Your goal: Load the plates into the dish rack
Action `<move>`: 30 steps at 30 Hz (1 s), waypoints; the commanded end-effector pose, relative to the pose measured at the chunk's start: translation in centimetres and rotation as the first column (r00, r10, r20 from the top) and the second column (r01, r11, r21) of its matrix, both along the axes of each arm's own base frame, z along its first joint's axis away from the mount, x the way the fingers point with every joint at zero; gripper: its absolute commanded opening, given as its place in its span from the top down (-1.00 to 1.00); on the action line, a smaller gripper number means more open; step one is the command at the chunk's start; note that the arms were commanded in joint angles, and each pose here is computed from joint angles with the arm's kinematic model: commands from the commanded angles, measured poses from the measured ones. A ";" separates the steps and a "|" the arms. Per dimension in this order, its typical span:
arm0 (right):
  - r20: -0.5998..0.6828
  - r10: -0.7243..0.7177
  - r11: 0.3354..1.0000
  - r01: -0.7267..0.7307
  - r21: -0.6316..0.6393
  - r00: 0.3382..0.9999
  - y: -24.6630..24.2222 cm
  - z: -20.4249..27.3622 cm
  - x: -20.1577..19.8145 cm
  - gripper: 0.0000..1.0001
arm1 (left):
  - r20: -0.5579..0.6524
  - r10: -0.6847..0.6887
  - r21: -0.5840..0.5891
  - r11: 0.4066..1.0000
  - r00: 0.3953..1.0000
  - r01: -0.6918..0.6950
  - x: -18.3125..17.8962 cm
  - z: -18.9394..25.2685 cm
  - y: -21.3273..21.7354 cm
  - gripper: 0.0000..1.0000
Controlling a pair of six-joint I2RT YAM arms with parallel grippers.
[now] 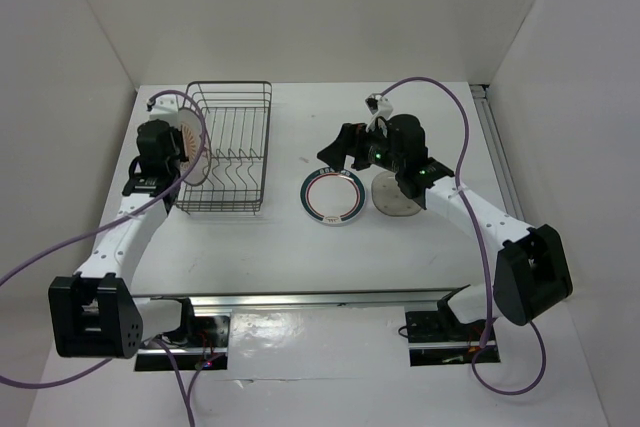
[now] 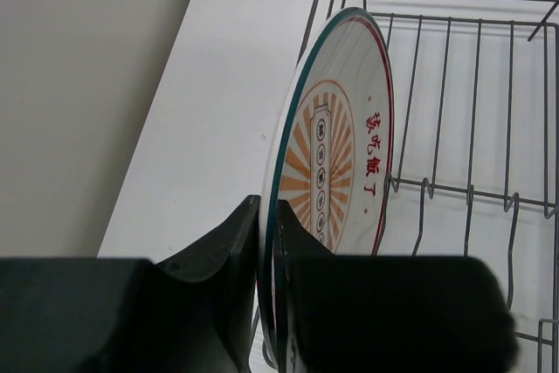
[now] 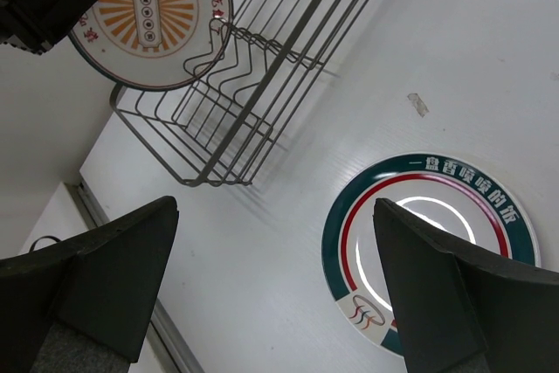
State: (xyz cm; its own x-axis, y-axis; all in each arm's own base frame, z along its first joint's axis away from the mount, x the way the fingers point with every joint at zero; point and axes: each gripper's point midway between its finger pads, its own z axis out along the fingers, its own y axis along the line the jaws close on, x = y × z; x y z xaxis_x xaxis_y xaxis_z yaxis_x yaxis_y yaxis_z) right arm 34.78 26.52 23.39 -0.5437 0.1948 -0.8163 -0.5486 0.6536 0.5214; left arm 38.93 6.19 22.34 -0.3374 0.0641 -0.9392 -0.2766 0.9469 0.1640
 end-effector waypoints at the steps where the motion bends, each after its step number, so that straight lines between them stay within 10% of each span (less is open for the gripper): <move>1: 0.085 0.007 0.999 -0.011 0.042 0.996 0.1 2.6 -0.1 -1.00 | 0.076 0.009 -0.015 1.000 0.997 -0.008 1.1 1.2 -0.4 0.53; 16: 0.077 -0.044 0.999 0.043 0.008 0.996 -1.0 1.9 1.0 -1.00 | 0.083 0.030 -0.043 0.999 0.996 -0.026 1.5 1.7 -0.8 -0.22; 21: 0.064 -0.135 0.989 0.138 -0.054 0.989 -2.4 0.9 2.3 -1.00 | 0.146 0.025 -0.046 0.999 0.989 -0.019 0.1 6.2 -2.2 -1.00; 30: 0.000 -0.231 0.967 0.230 -0.107 0.973 -3.8 -0.7 2.8 -1.00 | 0.205 -0.226 -0.236 0.933 0.952 0.272 -1.7 11.2 -10.5 -1.00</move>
State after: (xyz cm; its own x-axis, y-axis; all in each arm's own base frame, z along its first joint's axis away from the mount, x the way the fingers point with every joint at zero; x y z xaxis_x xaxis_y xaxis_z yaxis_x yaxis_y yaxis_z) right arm 36.99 23.40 21.54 -0.5192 0.2107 -0.8283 -0.4046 0.7931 0.4553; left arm 37.92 -1.40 32.25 -0.1676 -0.0652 -0.9837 -0.1432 0.9888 -0.0412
